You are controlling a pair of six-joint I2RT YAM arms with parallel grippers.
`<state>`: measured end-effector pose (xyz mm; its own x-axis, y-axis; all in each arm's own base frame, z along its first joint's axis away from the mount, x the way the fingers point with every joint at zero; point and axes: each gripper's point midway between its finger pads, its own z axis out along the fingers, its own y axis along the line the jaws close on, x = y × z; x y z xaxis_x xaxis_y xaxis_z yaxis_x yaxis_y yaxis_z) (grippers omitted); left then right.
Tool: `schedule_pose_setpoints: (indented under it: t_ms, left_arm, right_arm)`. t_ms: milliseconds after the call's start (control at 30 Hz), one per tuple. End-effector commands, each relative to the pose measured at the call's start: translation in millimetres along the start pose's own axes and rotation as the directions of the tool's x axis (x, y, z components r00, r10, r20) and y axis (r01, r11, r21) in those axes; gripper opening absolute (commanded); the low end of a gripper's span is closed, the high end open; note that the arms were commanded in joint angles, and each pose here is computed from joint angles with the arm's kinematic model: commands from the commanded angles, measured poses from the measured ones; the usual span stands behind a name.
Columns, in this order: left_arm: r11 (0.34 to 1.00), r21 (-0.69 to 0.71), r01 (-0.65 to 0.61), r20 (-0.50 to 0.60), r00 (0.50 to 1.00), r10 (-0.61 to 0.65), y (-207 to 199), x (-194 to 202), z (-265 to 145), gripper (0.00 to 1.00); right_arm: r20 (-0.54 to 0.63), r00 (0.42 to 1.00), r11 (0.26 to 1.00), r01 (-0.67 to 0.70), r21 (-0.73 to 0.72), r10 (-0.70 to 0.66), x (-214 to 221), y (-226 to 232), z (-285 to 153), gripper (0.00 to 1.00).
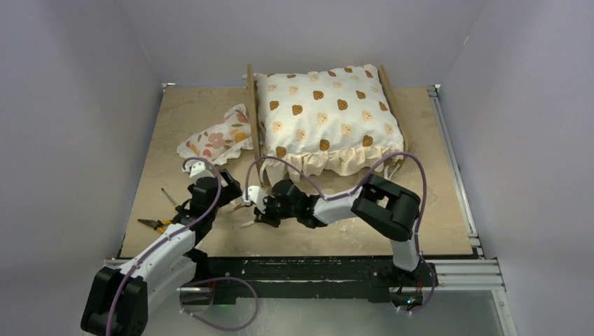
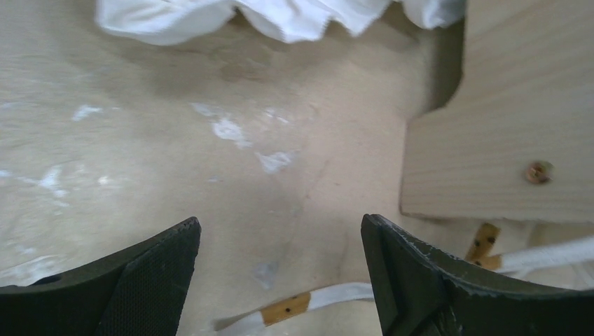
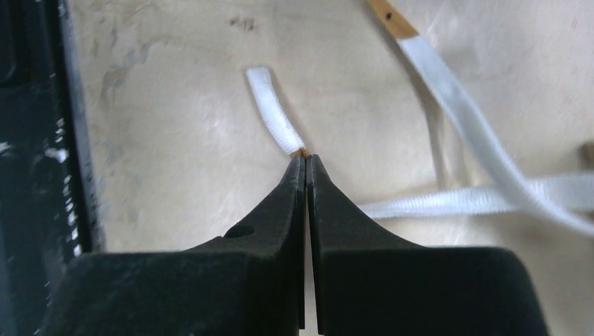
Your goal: Set up the pet bed
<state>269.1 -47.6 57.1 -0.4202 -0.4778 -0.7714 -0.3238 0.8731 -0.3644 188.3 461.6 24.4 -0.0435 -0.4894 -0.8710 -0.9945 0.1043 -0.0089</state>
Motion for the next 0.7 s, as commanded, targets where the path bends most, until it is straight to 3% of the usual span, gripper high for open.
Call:
schedule_pose_setpoints:
  t_ms: [0, 133, 333, 500, 667]
  left_arm:
    - [0.964, 0.264, -0.021, -0.040, 0.999, 0.033, -48, 7, -2, 0.84]
    - [0.923, 0.385, -0.015, -0.088, 0.995, 0.052, -73, 14, -4, 0.82]
    - [0.856, 0.516, 0.019, -0.138, 0.988, 0.062, -99, 23, -11, 0.77]
    - [0.811, 0.583, 0.045, -0.140, 0.989, 0.046, -118, 21, -18, 0.74]
    - [0.806, 0.591, 0.030, -0.130, 0.990, 0.059, -131, 25, -17, 0.70]
  right_arm:
    - [0.194, 0.974, 0.991, -0.127, 0.050, 0.115, -36, 1, -26, 0.00]
    - [0.349, 0.917, 0.970, -0.231, 0.073, 0.193, -53, 1, -49, 0.00]
    - [0.490, 0.842, 0.946, -0.310, 0.092, 0.228, -70, -4, -76, 0.00]
    - [0.500, 0.831, 0.942, -0.324, 0.084, 0.242, -68, -3, -77, 0.00]
    - [0.511, 0.823, 0.942, -0.328, 0.074, 0.246, -68, -2, -77, 0.00]
